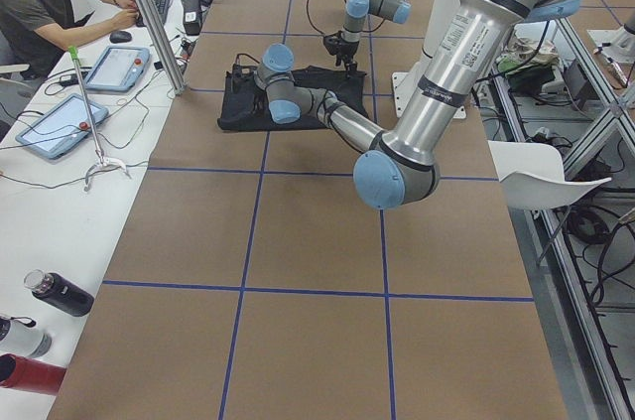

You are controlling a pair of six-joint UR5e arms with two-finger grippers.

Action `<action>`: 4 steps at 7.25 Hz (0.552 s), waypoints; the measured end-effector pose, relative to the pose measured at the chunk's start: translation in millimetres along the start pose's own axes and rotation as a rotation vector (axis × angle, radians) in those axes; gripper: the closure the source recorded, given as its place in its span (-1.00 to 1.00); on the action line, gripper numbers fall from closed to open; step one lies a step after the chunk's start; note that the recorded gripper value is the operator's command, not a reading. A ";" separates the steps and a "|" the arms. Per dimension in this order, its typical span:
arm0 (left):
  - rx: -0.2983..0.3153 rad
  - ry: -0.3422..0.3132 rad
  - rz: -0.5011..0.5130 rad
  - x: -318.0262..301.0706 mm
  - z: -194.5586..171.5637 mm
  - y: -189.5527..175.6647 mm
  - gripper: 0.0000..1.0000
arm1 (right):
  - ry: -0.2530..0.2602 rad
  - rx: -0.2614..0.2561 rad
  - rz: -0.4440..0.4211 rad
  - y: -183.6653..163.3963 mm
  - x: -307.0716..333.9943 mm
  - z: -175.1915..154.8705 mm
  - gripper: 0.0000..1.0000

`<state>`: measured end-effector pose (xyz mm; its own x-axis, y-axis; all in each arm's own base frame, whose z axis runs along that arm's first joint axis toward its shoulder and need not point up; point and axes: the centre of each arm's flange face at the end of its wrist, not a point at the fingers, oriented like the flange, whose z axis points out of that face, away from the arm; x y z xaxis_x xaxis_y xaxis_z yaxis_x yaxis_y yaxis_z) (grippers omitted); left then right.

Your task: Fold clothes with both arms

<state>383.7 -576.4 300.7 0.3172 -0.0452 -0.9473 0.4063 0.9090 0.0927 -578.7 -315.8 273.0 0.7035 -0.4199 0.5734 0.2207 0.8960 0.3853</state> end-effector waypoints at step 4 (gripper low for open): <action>0.000 0.000 -0.001 0.1 0.1 0.2 -1.00 | 0.008 -0.005 0.002 0.8 2.4 3.8 -0.98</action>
<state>383.9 -576.2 300.7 0.3166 -0.0464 -0.9474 0.4064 0.9091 0.0914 -579.4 -316.7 277.4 0.7090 -0.4174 0.5684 0.2230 0.8974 0.3807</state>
